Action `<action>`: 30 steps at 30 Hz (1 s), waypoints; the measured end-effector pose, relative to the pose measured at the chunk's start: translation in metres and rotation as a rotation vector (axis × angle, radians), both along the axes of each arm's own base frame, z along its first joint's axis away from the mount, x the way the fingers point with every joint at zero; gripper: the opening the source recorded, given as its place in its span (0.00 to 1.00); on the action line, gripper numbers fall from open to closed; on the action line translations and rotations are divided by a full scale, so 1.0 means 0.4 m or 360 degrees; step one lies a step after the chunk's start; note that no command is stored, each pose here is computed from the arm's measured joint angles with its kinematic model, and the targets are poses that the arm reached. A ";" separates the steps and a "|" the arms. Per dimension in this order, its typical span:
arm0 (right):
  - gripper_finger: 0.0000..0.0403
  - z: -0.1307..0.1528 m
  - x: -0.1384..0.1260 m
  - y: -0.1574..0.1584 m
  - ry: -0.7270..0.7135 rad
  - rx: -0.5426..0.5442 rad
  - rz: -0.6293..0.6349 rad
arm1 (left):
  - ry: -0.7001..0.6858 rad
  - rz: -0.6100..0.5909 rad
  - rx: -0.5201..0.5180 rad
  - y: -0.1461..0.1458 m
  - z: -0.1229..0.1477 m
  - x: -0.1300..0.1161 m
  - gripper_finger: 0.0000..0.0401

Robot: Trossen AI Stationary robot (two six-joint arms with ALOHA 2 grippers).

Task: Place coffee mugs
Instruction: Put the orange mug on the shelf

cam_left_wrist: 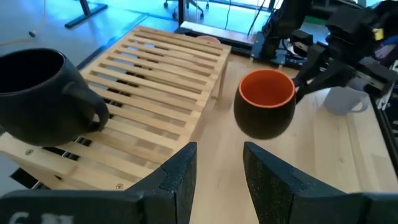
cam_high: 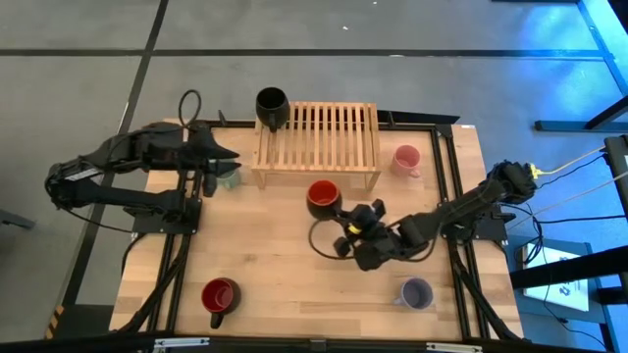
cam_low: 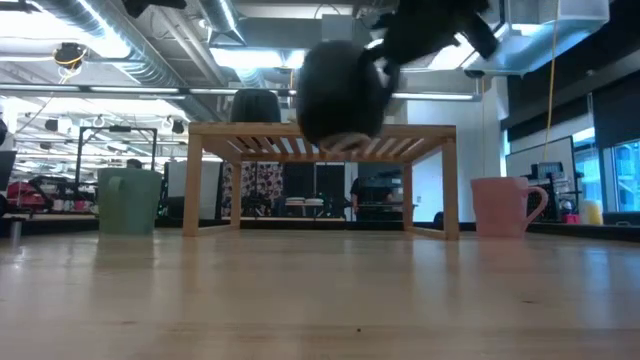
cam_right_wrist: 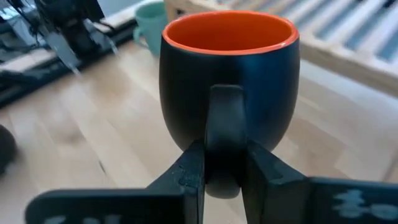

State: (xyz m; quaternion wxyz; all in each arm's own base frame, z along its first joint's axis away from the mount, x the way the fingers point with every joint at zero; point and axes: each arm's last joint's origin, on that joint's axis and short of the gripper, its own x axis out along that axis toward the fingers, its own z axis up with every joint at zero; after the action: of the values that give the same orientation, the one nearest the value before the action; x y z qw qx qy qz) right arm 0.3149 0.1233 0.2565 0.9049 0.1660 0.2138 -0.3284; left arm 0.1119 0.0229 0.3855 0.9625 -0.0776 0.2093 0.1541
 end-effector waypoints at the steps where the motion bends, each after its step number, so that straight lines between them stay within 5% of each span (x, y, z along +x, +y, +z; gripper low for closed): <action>1: 0.12 0.011 0.017 -0.002 -0.0009 -0.0005 -0.0007 | -0.0006 0.0003 0.0002 0.000 0.001 -0.003 0.31; 14: 0.12 0.147 0.136 -0.086 -0.0220 -0.0148 -0.0270 | -0.0015 0.0004 0.0005 -0.001 0.002 -0.006 0.31; 30: 0.12 0.145 0.228 -0.305 -0.0374 -0.0342 -0.0673 | -0.0016 0.0005 0.0006 -0.001 0.002 -0.006 0.31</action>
State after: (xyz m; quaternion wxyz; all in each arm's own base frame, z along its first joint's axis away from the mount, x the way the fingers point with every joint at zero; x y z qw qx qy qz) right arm 0.4062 0.0014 0.3144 0.8473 0.1469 0.0319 -0.5094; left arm 0.1094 0.0226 0.3864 0.9634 -0.0771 0.2042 0.1557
